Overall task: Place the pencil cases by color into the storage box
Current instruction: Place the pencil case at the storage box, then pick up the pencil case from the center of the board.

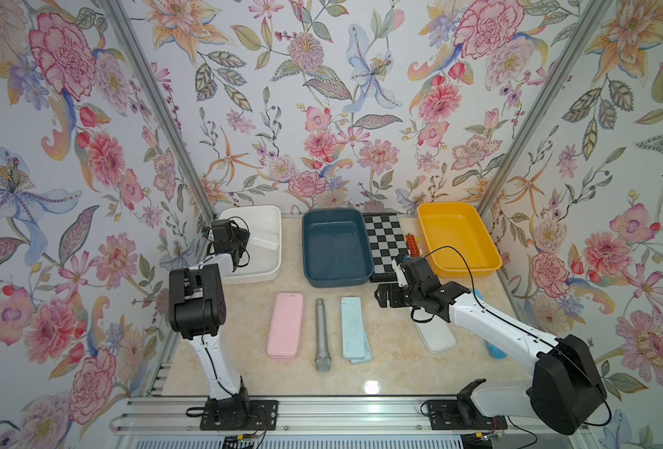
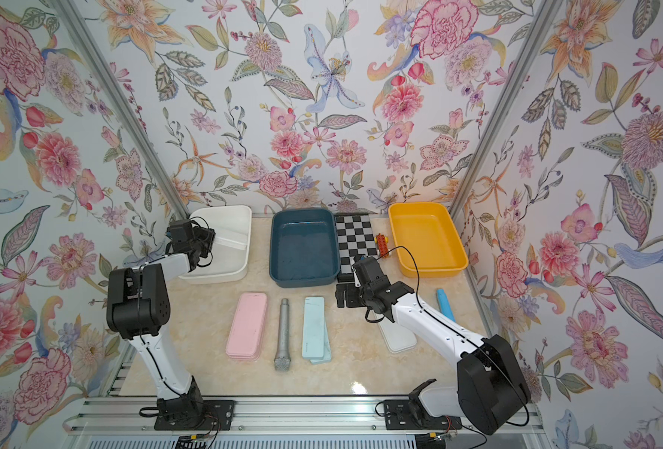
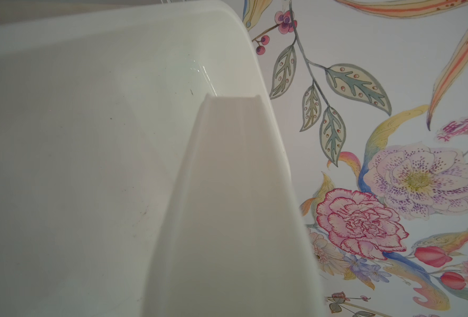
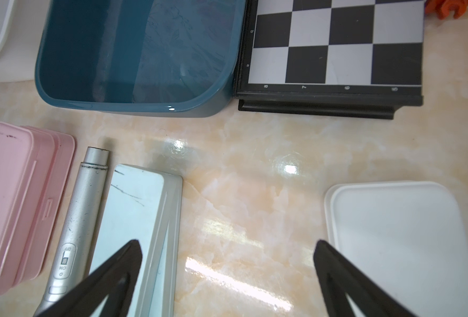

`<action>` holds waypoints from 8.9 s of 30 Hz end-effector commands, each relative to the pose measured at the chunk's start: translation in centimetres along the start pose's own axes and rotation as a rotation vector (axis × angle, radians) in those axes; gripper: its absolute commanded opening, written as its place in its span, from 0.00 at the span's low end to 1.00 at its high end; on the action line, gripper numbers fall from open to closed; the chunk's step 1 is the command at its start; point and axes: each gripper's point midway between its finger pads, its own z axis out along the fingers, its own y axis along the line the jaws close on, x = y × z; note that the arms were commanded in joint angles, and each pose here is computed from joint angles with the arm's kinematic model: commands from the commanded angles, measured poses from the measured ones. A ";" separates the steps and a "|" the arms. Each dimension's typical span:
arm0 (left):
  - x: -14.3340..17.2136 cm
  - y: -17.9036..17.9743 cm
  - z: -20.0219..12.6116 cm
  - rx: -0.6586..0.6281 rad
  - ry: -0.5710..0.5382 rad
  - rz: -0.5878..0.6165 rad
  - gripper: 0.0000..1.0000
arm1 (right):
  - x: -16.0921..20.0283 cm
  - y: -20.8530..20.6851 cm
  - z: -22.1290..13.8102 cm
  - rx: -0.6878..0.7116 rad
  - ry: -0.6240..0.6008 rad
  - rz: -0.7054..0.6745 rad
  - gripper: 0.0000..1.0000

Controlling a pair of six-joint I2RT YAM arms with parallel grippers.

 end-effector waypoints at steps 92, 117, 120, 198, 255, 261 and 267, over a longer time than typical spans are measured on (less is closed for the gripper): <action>33.5 -5.7 -24.0 0.303 0.896 1.229 0.98 | 6.7 -8.7 -5.2 0.269 0.650 0.002 1.00; 34.8 -5.8 -22.8 0.339 0.971 1.221 0.98 | 5.4 -13.1 0.4 0.217 0.643 -0.060 1.00; 34.9 -5.8 -22.8 0.343 0.974 1.219 0.98 | 5.8 -13.1 1.3 0.202 0.654 -0.056 1.00; 44.0 -15.4 -21.1 0.643 1.289 0.556 0.97 | -6.4 -2.6 -5.0 0.080 0.134 -0.099 0.88; 46.4 -15.8 -22.8 0.727 1.248 0.643 0.85 | -6.1 2.3 -3.6 -0.048 0.118 -0.137 0.89; 46.7 -15.6 -22.9 0.733 1.249 0.657 0.66 | -6.5 2.9 -3.3 -0.053 0.113 -0.142 0.89; 46.4 -16.2 -23.2 0.752 1.233 0.670 0.36 | -6.5 2.5 -3.1 -0.031 0.125 -0.144 0.90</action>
